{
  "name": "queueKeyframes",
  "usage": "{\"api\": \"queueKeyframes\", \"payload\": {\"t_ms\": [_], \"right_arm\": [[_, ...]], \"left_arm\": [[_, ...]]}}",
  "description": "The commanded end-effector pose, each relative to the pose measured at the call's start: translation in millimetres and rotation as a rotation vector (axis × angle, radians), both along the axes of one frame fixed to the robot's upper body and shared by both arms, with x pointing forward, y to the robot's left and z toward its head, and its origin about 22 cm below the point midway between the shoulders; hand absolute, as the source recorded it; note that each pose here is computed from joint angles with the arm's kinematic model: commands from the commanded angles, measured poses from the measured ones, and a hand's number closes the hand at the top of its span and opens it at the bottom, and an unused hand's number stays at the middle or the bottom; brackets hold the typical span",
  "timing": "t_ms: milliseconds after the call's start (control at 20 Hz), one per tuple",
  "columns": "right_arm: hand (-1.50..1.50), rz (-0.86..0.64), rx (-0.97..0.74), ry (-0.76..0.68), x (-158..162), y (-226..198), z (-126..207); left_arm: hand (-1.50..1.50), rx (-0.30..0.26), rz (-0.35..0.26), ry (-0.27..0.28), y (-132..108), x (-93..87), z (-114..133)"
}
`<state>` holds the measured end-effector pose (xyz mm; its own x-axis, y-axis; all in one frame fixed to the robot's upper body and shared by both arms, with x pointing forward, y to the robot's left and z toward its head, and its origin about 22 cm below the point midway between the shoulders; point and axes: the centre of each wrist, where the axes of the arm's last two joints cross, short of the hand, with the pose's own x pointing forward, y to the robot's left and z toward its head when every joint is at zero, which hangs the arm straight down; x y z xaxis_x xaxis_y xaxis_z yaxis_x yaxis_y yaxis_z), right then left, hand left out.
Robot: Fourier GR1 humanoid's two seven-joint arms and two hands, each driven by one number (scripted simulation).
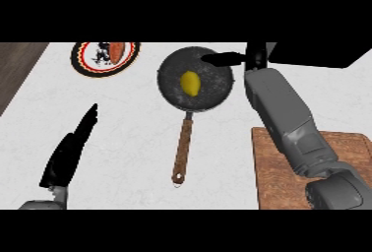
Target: Pick the lemon from the cutting board and place it in the pan
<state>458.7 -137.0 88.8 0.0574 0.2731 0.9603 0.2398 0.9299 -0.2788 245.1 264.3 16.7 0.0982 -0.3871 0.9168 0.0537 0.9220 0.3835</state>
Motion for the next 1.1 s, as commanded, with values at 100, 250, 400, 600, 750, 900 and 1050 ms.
{"api": "queueKeyframes", "payload": {"t_ms": [100,250,400,600,750,900,1050], "right_arm": [[-1.50,-0.065,0.000,-0.085,3.0,-66.4,0.2],[-1.50,-0.042,-0.031,-0.095,-11.5,-110.7,-29.0],[-1.50,-0.050,-0.050,-0.105,-12.7,-130.7,-25.2],[-1.50,-0.058,-0.042,-0.114,-23.2,-189.1,-16.0],[-1.50,-0.023,-0.059,-0.101,-25.8,-199.6,-14.2],[-1.50,-0.019,-0.060,-0.103,-40.1,-229.8,-21.4],[-1.50,-0.005,-0.054,-0.082,-45.7,-240.2,-24.0]], "left_arm": [[0.00,0.004,0.030,0.013,5.7,2.9,0.7],[0.00,0.001,0.034,0.029,2.4,-2.5,0.1],[0.00,-0.005,0.052,0.001,13.6,-9.6,-1.5],[0.00,0.004,0.056,0.010,5.1,-11.2,-11.5],[0.00,-0.006,0.065,0.026,12.7,-15.1,-8.1],[0.00,-0.020,0.045,0.020,12.2,-5.5,-7.3],[0.00,-0.004,0.049,0.015,22.2,-4.7,8.3]]}}
